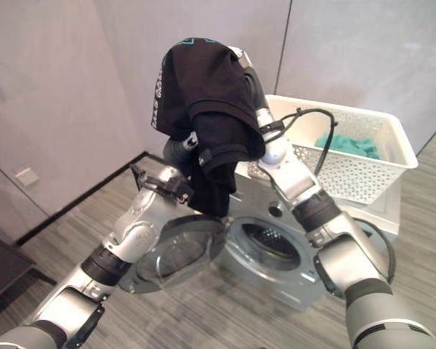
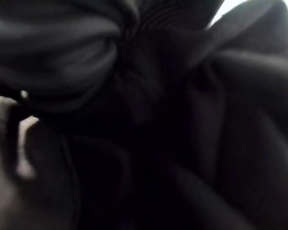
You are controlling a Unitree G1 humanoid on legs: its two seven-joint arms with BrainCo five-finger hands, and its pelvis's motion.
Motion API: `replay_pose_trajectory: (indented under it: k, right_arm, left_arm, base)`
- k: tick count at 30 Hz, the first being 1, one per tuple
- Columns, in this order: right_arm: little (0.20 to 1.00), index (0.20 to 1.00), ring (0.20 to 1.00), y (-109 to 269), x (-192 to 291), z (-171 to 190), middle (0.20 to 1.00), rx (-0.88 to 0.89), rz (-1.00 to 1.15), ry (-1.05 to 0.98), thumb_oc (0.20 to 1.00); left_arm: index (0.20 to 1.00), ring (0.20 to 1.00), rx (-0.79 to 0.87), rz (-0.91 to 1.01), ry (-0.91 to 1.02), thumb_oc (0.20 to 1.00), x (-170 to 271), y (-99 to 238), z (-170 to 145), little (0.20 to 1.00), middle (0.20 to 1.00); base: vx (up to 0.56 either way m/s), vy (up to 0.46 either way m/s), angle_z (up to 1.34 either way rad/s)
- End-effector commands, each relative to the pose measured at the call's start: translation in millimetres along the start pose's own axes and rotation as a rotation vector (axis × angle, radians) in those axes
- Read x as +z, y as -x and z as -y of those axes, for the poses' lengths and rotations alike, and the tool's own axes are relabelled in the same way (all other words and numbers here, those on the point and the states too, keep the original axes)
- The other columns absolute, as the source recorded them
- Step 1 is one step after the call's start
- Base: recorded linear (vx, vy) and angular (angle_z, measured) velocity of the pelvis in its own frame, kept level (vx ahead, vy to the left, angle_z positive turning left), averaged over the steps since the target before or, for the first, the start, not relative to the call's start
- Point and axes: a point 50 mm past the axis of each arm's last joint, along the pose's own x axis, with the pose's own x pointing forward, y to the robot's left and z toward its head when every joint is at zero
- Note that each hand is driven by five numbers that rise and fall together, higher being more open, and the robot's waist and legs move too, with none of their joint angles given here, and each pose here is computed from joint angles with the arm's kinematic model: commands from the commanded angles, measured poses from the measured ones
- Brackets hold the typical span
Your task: Grab the laundry basket,head to the washer,open it,put in the laundry and shut it.
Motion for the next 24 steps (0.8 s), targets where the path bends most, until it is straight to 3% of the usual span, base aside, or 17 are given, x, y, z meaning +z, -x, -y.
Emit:
replay_pose_trajectory:
  k: [1, 13, 14, 15, 16, 24]
  right_arm:
    - [0.200, 0.200, 0.200, -3.0, -5.2, -5.1, 0.200, 0.103, -0.017, 0.126, 0.200]
    - [0.200, 0.200, 0.200, 19.6, -21.1, -5.3, 0.200, 0.289, -0.018, 0.415, 0.200]
    - [0.200, 0.200, 0.200, 21.9, -22.3, -6.1, 0.200, 0.305, -0.019, 0.429, 0.200]
    - [0.222, 0.222, 0.222, 30.6, -30.0, -9.1, 0.222, 0.361, -0.044, 0.445, 0.222]
    - [1.000, 1.000, 1.000, 33.1, -32.8, -9.5, 1.000, 0.387, -0.053, 0.465, 1.000]
    - [1.000, 1.000, 1.000, 49.8, -51.7, -1.9, 1.000, 0.430, -0.132, 0.515, 1.000]
  left_arm:
    - [1.000, 1.000, -0.249, 0.269, 0.014, 1.000, 57.5, -31.4, 57.2, 1.000, 1.000]
    - [1.000, 1.000, -0.328, 0.280, 0.059, 1.000, 58.0, -53.6, 90.2, 1.000, 1.000]
    - [0.934, 0.934, -0.335, 0.276, 0.069, 0.934, 57.4, -54.6, 92.4, 0.934, 0.934]
    - [0.561, 0.561, -0.343, 0.268, 0.090, 0.561, 56.5, -55.6, 93.3, 0.561, 0.561]
    - [0.200, 0.200, -0.342, 0.268, 0.091, 0.200, 56.4, -56.0, 93.4, 0.200, 0.200]
    - [0.200, 0.200, -0.362, 0.280, 0.074, 0.200, 58.4, -57.7, 97.9, 0.200, 0.200]
  base:
    - [0.00, 0.000, 0.00]
    - [0.00, 0.003, -0.01]
    - [0.00, 0.007, -0.04]
    - [0.00, 0.008, -0.04]
    - [0.00, 0.000, 0.00]
    - [-0.01, 0.005, -0.07]
